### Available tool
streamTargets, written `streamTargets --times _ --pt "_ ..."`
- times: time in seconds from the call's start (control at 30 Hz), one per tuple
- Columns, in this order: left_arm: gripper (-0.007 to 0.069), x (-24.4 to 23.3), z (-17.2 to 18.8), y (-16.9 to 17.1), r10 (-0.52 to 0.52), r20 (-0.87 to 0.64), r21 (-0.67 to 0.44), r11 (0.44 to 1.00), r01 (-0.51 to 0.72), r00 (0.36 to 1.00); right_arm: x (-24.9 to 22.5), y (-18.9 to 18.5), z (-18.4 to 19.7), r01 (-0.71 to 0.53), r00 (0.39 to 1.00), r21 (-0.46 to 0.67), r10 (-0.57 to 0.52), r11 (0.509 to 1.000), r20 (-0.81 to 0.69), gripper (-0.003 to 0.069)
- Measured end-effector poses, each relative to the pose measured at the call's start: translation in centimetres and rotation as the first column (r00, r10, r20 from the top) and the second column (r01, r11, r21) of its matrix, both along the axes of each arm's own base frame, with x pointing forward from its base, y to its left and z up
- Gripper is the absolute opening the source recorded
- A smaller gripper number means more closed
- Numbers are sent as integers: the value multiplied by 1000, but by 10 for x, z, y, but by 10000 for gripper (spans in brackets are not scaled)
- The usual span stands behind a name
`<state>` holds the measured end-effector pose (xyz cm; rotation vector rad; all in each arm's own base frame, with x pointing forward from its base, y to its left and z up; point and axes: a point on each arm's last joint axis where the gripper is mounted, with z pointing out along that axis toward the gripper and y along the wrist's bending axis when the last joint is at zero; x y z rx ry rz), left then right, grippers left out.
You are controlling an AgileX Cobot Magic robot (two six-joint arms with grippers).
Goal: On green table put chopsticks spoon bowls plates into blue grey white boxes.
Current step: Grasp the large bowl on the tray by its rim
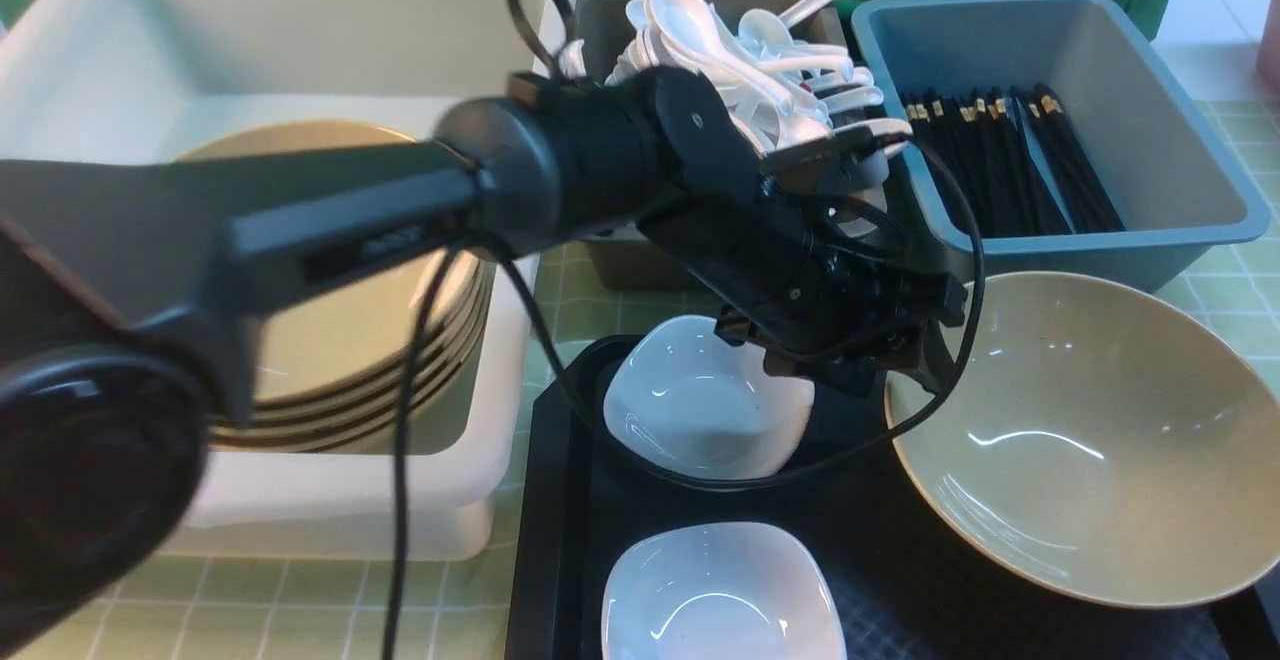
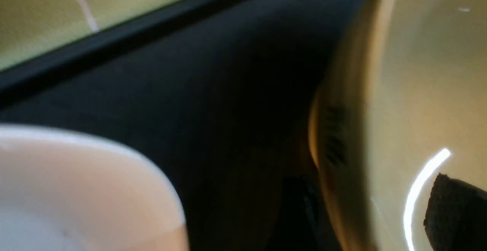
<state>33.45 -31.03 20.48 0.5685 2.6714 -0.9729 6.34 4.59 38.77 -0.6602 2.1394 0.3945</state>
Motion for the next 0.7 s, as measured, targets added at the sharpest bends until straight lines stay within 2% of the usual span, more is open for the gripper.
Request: streamTargets --times 0.1,0.17,0.2,0.23,0.27,0.3,0.37,0.5,0.6,0.7 --pt "334 2 -7 -2 11 -15 -3 1000 -11 1000 0 0 0 0 1000 0 0 1000 0 33" --pt "216 2 -9 -2 2 -24 -1 1000 -2 1000 0 0 0 0 1000 0 0 1000 1 36" --pt "167 2 -7 -3 -5 -23 -2 1000 5 1000 0 0 0 1 1000 1 -1 1000 2 36" --pt "155 1 -8 -3 -6 -24 -2 1000 6 1000 0 0 0 1 1000 1 -1 1000 3 36" --pt "76 1 -7 -3 -13 -28 -1 1000 13 1000 0 0 1 1 1000 4 -1 1000 10 36" --pt "42 0 -6 -3 -20 -33 0 1000 20 999 1 0 1 -1 1000 6 0 1000 16 38" --pt "17 -2 -3 -2 -36 -38 0 999 36 999 1 1 2 -8 1000 12 8 1000 28 40" --pt "16 -9 12 1 -98 -22 -1 995 98 995 0 3 3 -32 999 18 31 999 40 44" --pt "20 -20 47 12 -166 38 6 986 165 985 -1 6 5 -74 995 25 72 997 63 47" --pt "19 -25 82 31 -165 81 -24 986 167 983 0 7 9 -94 991 32 90 995 100 47"
